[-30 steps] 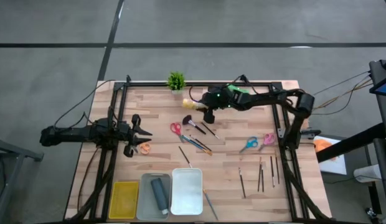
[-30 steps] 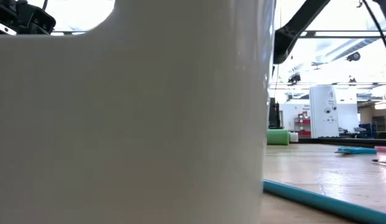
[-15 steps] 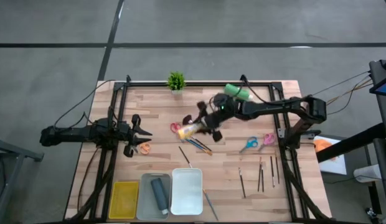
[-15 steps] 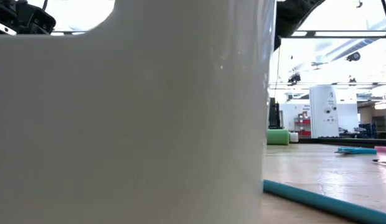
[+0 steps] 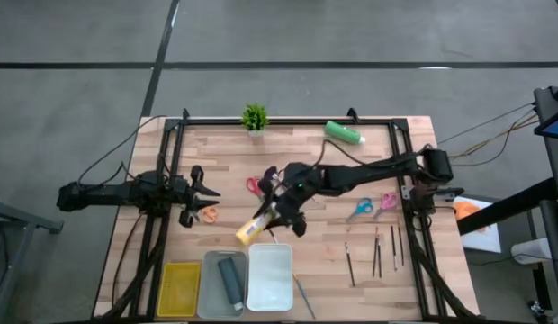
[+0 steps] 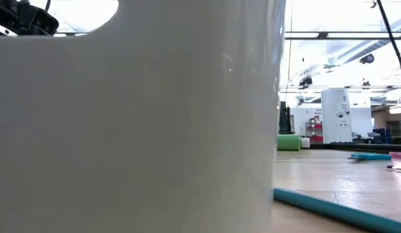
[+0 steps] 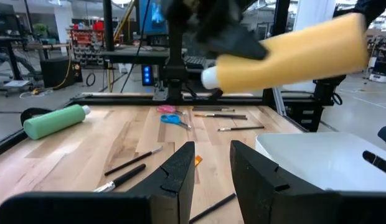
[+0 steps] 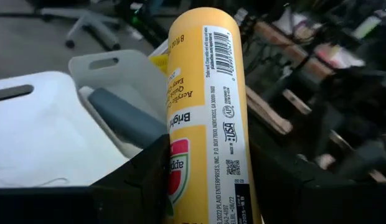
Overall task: Pick & Place Paint Supplies
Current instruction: Put the yellow paint bottle into the gray bin
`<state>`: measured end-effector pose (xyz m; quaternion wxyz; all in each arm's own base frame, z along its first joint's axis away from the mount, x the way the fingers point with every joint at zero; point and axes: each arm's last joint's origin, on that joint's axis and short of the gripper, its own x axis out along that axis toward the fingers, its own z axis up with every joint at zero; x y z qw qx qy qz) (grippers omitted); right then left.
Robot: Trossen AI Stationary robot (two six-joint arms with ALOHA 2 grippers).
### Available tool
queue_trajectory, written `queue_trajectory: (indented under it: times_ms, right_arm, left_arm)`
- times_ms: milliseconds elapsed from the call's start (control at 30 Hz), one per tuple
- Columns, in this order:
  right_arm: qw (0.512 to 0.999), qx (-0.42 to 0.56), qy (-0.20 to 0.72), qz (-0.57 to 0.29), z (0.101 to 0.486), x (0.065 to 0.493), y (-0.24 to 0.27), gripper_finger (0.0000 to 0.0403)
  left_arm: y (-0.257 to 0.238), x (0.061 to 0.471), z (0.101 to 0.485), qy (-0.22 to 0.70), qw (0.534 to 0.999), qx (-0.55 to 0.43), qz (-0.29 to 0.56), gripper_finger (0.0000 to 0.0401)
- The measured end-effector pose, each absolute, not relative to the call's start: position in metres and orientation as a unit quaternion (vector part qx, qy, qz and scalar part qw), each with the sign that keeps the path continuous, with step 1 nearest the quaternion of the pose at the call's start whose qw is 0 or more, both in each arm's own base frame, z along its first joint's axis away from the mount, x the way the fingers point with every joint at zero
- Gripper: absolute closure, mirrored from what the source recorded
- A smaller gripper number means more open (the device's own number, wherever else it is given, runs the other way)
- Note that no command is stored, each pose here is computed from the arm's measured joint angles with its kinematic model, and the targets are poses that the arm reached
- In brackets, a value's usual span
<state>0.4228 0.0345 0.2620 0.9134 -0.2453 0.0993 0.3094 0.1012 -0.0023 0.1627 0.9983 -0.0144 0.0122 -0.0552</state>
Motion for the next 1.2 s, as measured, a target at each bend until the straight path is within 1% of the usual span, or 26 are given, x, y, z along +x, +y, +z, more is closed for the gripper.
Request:
queue_trajectory:
  times_ms: [200, 333, 567, 867, 1033, 1200]
  right_arm:
    - [0.888, -0.303, 0.124, 0.322, 0.260, 0.461, 0.071, 0.0222]
    - [0.877, -0.314, 0.137, 0.338, 0.257, 0.484, 0.088, 0.0222]
    - [0.856, -0.319, 0.166, 0.371, 0.235, 0.518, 0.116, 0.0222]
    - [0.837, -0.317, 0.199, 0.400, 0.207, 0.540, 0.139, 0.0222]
    - [0.834, -0.318, 0.197, 0.405, 0.191, 0.547, 0.147, 0.0222]
    - [0.838, -0.310, 0.201, 0.402, 0.186, 0.548, 0.150, 0.0222]
  left_arm:
    - [-0.002, 0.102, 0.162, 0.015, 0.998, -0.015, -0.055, 0.0297]
    - [-0.002, 0.102, 0.162, 0.020, 0.998, -0.015, -0.055, 0.0297]
    - [-0.002, 0.102, 0.161, 0.020, 0.998, -0.015, -0.055, 0.0297]
    - [-0.002, 0.103, 0.160, 0.028, 0.998, -0.015, -0.055, 0.0297]
    - [-0.002, 0.104, 0.159, 0.032, 0.998, -0.016, -0.055, 0.0297]
    - [-0.002, 0.104, 0.160, 0.030, 0.998, -0.016, -0.055, 0.0297]
